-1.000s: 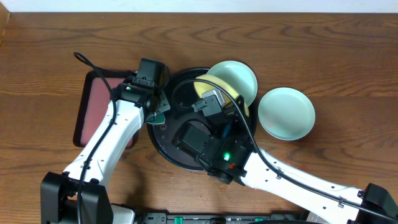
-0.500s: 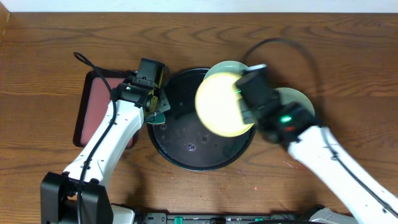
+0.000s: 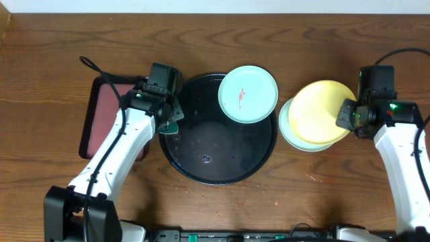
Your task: Clean dirty plates on tray and stack at the side
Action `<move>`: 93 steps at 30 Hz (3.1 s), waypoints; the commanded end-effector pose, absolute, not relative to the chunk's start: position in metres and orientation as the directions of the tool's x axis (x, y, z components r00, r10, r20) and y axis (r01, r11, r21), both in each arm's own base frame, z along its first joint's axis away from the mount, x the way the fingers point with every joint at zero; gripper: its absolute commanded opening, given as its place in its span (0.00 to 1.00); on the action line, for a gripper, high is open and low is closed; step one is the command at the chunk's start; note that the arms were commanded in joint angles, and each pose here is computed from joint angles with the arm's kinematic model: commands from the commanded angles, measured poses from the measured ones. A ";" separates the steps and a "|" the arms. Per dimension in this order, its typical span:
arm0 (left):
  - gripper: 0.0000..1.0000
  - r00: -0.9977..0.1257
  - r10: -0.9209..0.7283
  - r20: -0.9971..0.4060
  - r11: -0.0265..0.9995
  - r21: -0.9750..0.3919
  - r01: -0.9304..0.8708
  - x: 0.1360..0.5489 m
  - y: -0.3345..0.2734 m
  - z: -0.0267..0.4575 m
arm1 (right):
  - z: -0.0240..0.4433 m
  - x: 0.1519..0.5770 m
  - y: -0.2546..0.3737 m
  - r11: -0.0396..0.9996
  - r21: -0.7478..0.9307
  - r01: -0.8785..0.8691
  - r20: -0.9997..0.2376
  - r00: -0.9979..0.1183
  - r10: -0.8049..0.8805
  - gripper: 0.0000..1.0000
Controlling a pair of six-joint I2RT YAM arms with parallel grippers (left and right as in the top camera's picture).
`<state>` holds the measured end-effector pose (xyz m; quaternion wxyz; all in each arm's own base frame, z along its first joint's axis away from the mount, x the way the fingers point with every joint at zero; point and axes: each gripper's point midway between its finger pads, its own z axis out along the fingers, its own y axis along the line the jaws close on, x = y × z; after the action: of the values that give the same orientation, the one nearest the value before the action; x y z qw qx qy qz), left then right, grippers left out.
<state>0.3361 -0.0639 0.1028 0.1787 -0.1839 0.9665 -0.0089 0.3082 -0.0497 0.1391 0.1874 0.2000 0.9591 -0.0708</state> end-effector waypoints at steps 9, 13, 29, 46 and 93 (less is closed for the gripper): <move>0.08 -0.869 -0.347 -0.352 0.937 -0.081 -0.341 0.341 -0.063 0.107 | 0.072 0.310 -0.034 0.911 0.056 0.410 -0.270 -0.872 0.409 0.18; 0.07 -0.869 -0.347 -0.352 0.937 -0.081 -0.341 0.341 -0.063 0.107 | 0.084 0.333 -0.011 0.935 0.192 0.297 -0.310 -0.886 0.345 0.33; 0.08 -0.863 -0.349 -0.366 0.936 -0.091 -0.340 0.345 -0.064 0.108 | 0.124 0.442 0.102 0.938 0.277 -0.210 -0.438 -0.896 -0.072 0.68; 0.08 -0.863 -0.349 -0.365 0.936 -0.091 -0.340 0.345 -0.064 0.108 | 0.047 0.470 0.128 0.925 0.258 -0.280 -0.367 -0.914 -0.175 0.36; 0.08 -0.915 -0.199 -0.351 0.980 -0.044 -0.197 0.350 -0.083 0.083 | -0.004 0.356 0.200 0.975 0.222 0.002 0.015 -1.000 -0.001 0.01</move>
<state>0.3479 -0.0711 0.0902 0.1820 -0.1559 0.9708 -0.0073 0.3608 0.1978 0.0041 -0.0015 -0.0004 0.9929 0.1191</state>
